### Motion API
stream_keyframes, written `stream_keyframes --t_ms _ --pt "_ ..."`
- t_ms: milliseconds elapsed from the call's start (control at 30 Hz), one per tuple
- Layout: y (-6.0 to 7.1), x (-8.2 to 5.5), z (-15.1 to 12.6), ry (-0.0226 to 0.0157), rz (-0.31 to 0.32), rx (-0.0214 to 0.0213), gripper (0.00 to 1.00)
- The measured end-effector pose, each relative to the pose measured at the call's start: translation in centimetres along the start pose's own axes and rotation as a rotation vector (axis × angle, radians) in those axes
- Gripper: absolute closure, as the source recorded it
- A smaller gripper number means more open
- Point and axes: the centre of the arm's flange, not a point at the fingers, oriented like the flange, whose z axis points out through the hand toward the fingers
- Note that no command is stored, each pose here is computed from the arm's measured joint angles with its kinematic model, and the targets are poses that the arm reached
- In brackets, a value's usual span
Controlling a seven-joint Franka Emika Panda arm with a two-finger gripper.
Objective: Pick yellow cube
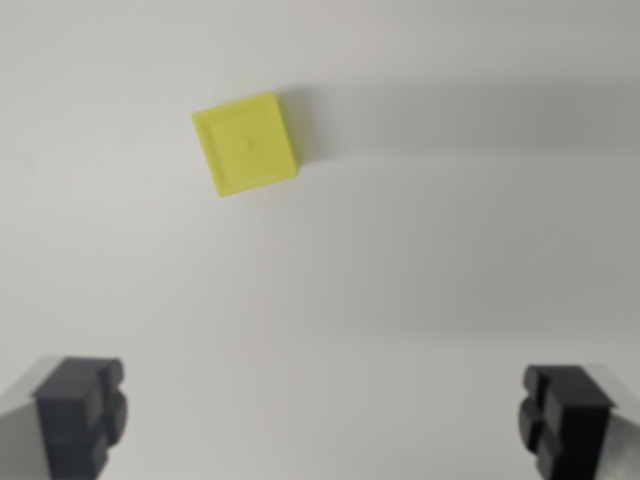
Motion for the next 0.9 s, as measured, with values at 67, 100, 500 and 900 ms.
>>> stream_keyframes --t_ms 67,100,500,900 --pt "-0.1 0.0 0.5 -0.0013 -0.005 -0.0002 0.0" --pt "-0.2 -0.1 0.7 -0.0018 -0.008 -0.0001 0.0" --pt "-0.9 -0.3 3.8 -0.0096 -0.041 -0.0015 0.0" --pt "-1.6 -0.5 6.8 -0.0175 -0.074 -0.0031 0.0"
